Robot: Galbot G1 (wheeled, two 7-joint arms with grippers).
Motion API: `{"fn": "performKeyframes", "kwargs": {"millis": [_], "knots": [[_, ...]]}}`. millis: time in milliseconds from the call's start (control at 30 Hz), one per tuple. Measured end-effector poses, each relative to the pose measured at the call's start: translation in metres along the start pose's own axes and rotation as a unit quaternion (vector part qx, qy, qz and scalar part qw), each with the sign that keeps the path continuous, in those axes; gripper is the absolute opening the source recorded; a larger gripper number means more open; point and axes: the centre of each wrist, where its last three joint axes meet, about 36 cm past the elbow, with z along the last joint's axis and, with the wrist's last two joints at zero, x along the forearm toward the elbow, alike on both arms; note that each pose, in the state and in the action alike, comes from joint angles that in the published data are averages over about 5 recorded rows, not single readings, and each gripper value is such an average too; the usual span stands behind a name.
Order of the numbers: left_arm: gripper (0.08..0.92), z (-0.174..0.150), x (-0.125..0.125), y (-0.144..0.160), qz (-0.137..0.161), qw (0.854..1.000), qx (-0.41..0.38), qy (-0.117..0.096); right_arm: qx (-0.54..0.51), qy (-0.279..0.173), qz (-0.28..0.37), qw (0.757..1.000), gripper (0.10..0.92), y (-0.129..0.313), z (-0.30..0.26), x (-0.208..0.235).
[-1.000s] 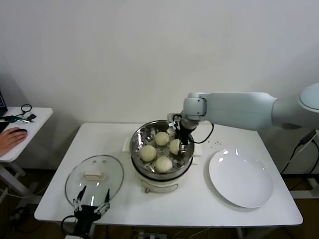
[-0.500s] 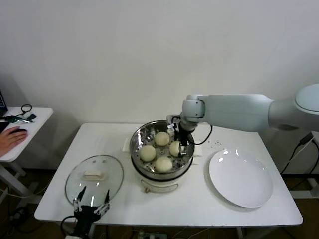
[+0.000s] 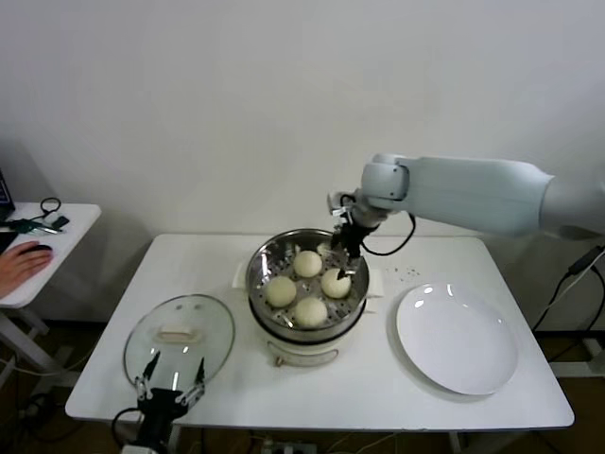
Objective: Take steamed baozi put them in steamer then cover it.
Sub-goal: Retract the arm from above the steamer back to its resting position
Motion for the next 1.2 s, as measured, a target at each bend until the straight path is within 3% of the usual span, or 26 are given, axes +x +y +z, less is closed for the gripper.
{"fn": "performKeyframes", "kwargs": {"millis": [267, 500, 800, 1200], "knots": [[0.823, -0.005, -0.002, 0.005, -0.01, 1.0, -0.007, -0.008, 0.014, -0.072, 0.05, 0.996, 0.823, 0.017, 0.046, 0.031], [0.823, -0.012, -0.002, 0.007, -0.022, 1.0, -0.011, -0.016, -0.012, -0.171, 0.135, 0.976, 0.823, 0.052, 0.104, 0.025], [0.823, -0.026, -0.003, 0.001, -0.037, 0.999, -0.02, -0.024, -0.097, -0.286, 0.252, 0.919, 0.823, 0.11, 0.171, -0.012], [0.823, -0.043, -0.012, 0.007, -0.061, 0.995, -0.069, -0.024, -0.202, -0.34, 0.369, 0.841, 0.823, 0.177, 0.223, -0.052]]}}
